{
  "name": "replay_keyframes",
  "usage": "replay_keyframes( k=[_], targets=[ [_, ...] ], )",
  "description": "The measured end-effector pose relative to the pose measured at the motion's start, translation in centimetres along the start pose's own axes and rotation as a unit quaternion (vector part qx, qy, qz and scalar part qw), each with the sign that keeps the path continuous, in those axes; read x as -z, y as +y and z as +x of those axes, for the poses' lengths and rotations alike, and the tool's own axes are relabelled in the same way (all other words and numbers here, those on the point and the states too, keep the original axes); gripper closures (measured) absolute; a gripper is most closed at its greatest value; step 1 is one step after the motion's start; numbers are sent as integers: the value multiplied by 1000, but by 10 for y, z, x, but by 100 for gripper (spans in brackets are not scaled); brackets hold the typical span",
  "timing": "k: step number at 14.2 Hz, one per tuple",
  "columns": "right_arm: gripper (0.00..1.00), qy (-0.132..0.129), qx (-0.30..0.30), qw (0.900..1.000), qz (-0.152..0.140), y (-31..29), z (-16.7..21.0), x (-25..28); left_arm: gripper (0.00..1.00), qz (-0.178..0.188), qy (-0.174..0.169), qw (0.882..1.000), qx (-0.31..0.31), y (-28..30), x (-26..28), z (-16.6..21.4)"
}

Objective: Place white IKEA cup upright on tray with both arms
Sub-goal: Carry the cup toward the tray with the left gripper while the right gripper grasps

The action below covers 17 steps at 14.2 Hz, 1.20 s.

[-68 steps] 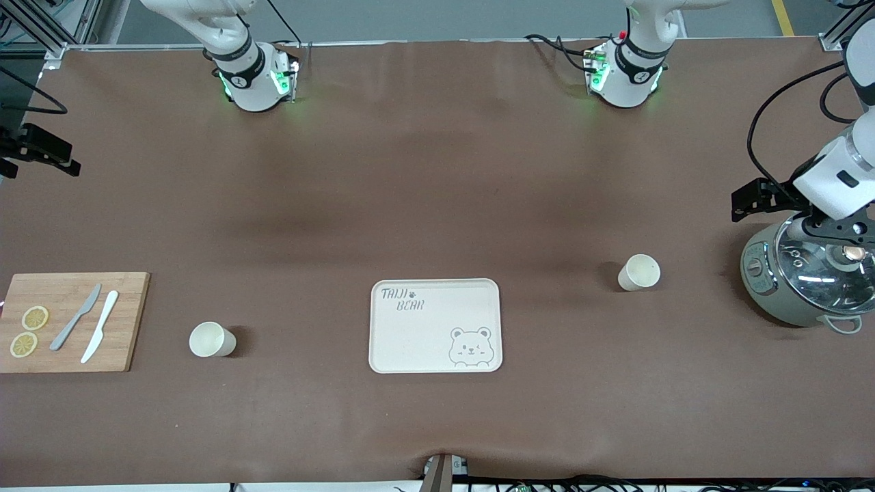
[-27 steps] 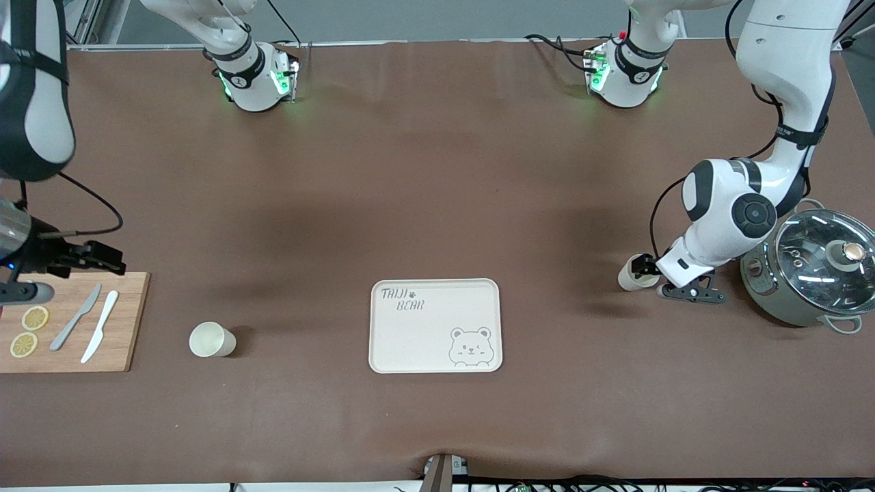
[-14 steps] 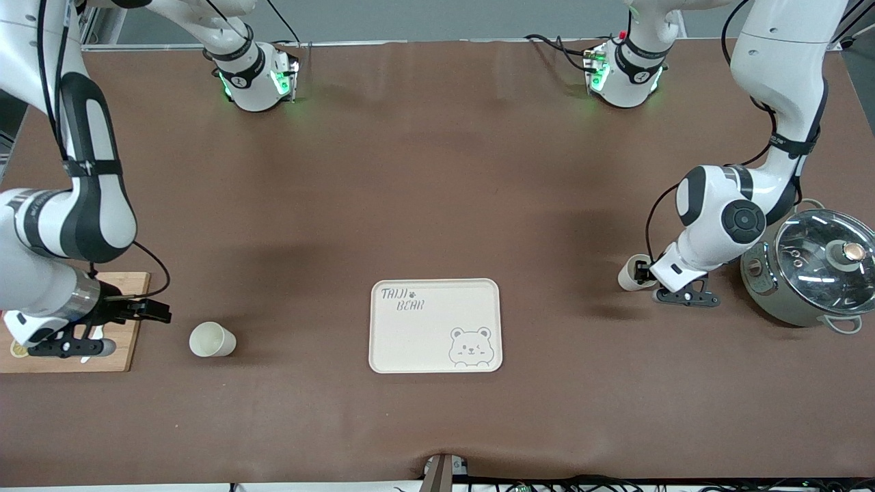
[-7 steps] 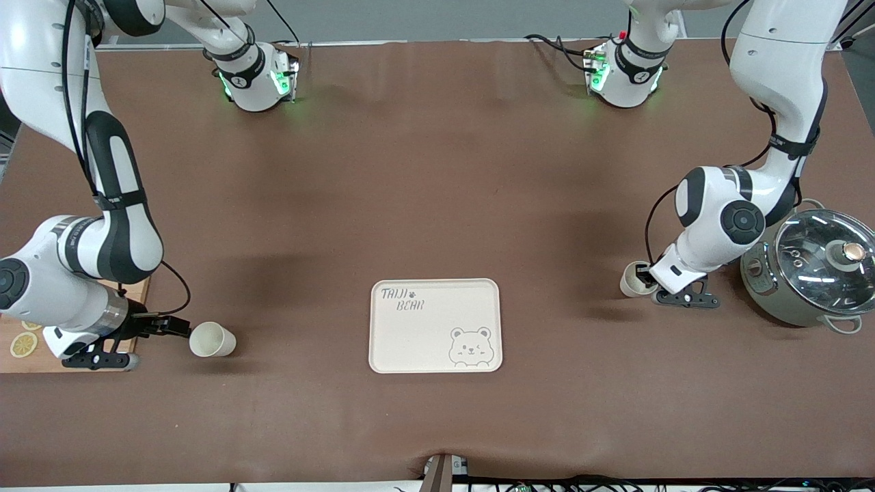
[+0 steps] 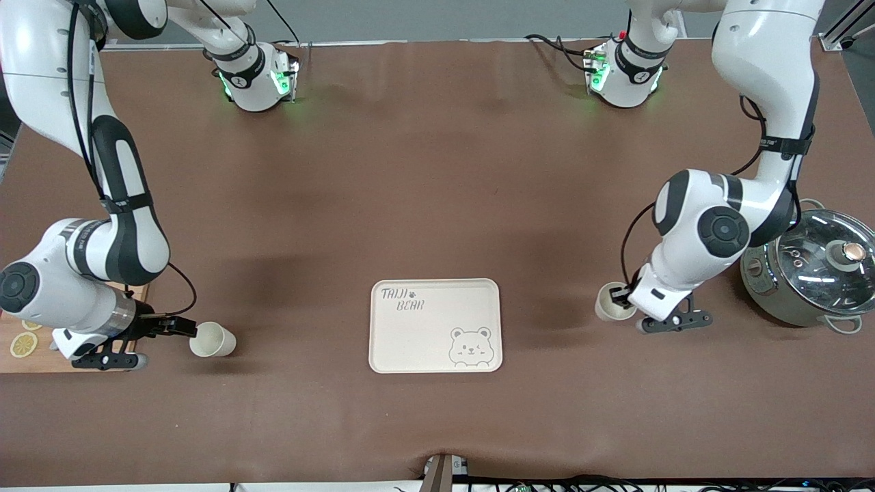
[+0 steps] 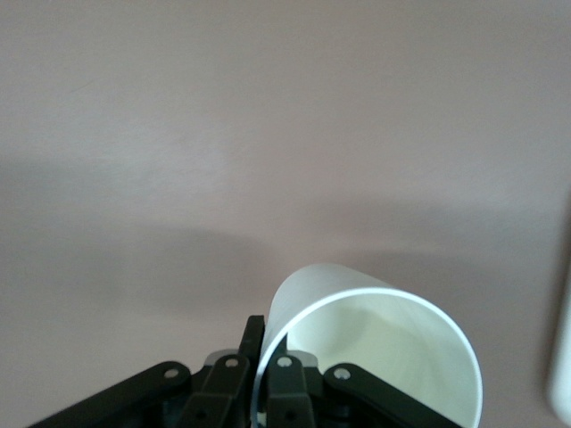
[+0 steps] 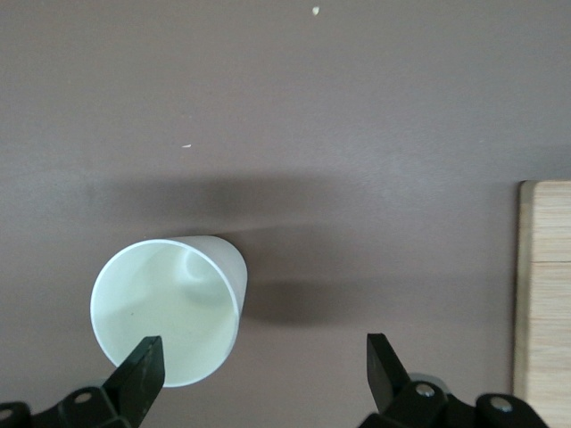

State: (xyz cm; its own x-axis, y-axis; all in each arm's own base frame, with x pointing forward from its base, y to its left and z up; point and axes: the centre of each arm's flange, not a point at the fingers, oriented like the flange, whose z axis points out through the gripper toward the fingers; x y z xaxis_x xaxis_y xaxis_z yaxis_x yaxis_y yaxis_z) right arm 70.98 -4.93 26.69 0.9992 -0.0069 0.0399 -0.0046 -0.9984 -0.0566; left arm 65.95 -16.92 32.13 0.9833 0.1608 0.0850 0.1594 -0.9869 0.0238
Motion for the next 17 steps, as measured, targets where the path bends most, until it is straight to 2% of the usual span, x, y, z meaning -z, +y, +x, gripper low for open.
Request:
replay_keyframes(
  k=[6,10,17],
  targets=[
    [0,7,10,1000,-3,-12,3,-15,95,-26,-3,996,79,108,-35,-3],
    [0,1,8,1000,-5,-5,1,-28,95,-35,-5,995,88,154,-50,-16],
    [0,3,9,1000,-7,-5,0,-49,95,-37,-10,995,93,202,-59,-47]
  ],
)
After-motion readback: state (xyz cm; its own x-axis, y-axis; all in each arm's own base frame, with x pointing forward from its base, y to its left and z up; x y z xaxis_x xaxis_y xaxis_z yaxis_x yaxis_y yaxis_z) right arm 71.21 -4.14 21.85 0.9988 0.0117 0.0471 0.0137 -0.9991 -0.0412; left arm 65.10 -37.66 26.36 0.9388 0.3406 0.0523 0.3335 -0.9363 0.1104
